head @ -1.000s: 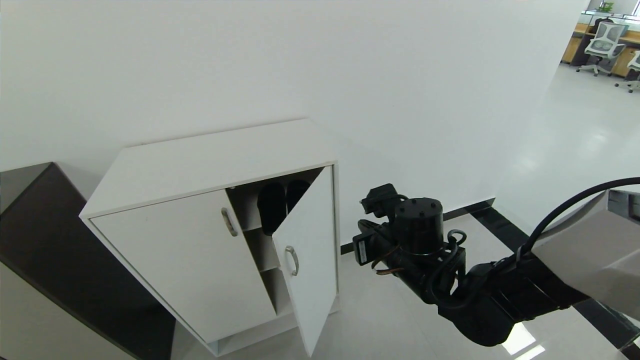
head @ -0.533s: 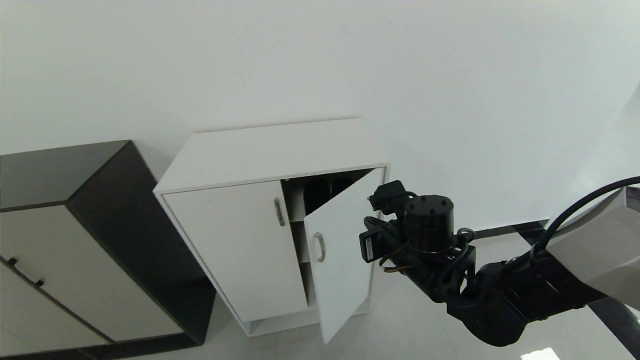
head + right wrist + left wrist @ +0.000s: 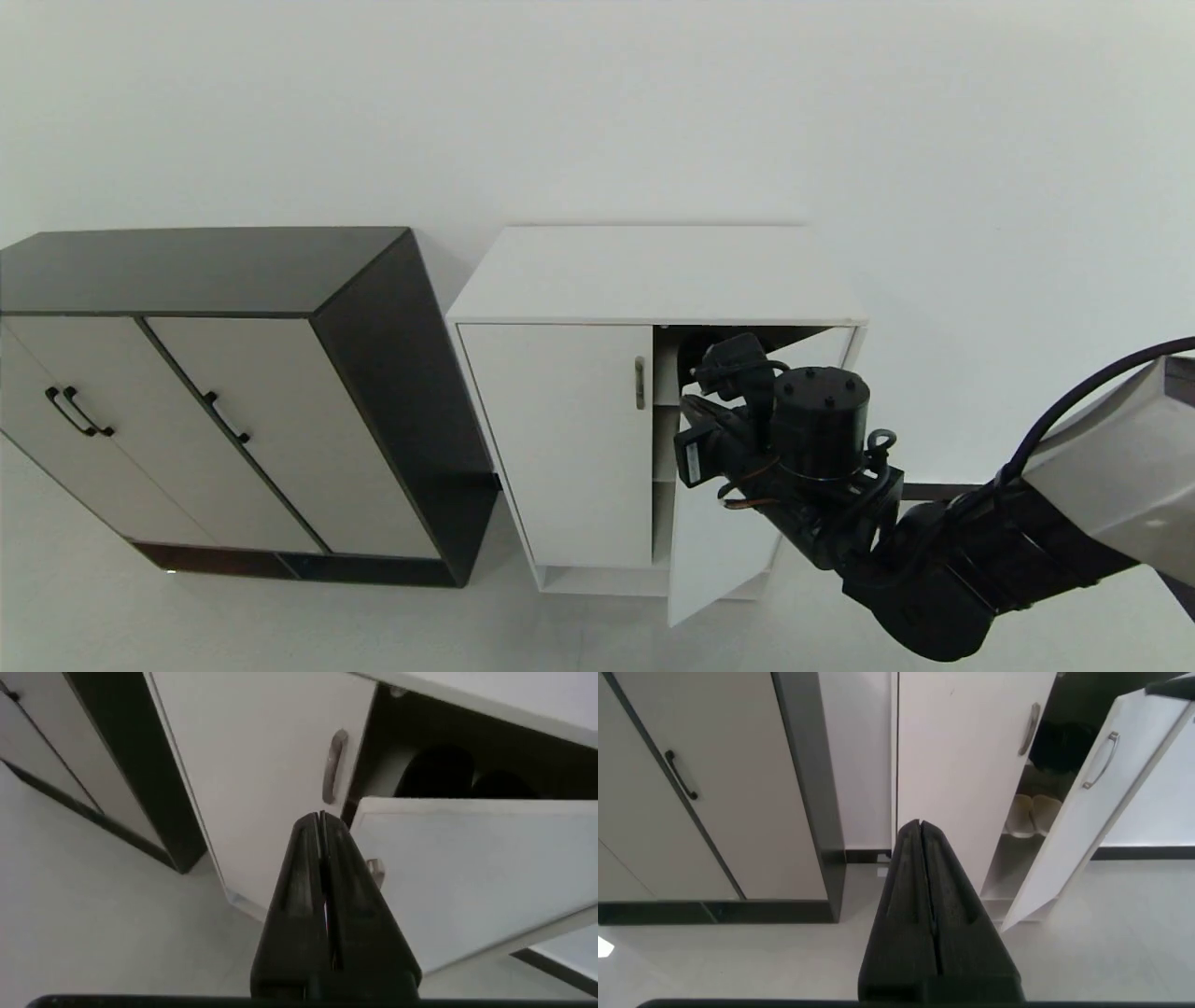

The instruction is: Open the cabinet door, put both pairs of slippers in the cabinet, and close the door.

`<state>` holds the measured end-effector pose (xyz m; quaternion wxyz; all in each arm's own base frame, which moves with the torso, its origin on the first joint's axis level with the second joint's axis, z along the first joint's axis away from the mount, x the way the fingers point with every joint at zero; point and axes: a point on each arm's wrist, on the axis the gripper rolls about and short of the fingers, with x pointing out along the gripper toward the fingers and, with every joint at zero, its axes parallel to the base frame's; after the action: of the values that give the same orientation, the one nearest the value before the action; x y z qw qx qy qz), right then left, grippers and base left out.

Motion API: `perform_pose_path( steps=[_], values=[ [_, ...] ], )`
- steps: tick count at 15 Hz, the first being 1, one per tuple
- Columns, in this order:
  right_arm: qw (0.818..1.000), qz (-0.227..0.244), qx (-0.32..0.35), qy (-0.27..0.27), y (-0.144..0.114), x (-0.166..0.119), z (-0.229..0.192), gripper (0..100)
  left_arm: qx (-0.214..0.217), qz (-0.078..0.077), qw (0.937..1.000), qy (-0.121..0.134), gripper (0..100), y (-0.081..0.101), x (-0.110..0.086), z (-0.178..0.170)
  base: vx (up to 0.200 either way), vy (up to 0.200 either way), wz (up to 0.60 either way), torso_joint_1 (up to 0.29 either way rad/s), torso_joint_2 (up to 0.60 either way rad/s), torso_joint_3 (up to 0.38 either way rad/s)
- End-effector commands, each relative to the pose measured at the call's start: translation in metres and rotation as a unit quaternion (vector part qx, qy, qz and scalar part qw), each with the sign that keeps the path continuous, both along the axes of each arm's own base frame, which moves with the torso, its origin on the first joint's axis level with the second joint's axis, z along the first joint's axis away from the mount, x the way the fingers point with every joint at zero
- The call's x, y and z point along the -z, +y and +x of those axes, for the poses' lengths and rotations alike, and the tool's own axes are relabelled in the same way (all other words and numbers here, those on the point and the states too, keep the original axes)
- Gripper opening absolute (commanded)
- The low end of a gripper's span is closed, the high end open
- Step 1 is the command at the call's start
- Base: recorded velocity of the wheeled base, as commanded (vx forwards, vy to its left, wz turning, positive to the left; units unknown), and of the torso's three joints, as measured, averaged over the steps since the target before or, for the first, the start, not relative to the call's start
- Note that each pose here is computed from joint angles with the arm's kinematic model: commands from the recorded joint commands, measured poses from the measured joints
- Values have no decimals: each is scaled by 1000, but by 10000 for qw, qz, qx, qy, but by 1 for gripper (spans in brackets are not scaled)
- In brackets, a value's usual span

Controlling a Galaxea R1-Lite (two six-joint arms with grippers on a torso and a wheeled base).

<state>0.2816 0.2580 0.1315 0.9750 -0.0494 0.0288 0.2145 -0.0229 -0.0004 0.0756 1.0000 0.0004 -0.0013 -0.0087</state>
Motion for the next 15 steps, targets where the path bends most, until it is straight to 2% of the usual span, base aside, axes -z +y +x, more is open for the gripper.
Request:
perform_pose_path(
  steps=[1,2,5,9,10,15],
  values=[
    [10000,2,67,-18,-4,-1,2,0,-3,-4,10000,5,0,0,0,0,0,0,0,0,0,0],
    [9999,67,98,-77,-9,-9,1,0,-11,-4,10000,13,0,0,0,0,0,0,0,0,0,0],
    [10000,-9,25,60,-18,-6,-8,0,-3,-4,10000,5,0,0,0,0,0,0,0,0,0,0],
    [9969,-417,-56,664,-38,27,-32,0,12,19,10000,12,0,0,0,0,0,0,0,0,0,0],
    [9959,-354,-34,830,-41,32,-36,0,12,19,10000,12,0,0,0,0,200,0,0,12,-2,2],
    [9947,-306,-91,973,-45,35,-40,0,20,19,10000,12,0,0,0,0,200,0,0,2,0,0]
  ],
)
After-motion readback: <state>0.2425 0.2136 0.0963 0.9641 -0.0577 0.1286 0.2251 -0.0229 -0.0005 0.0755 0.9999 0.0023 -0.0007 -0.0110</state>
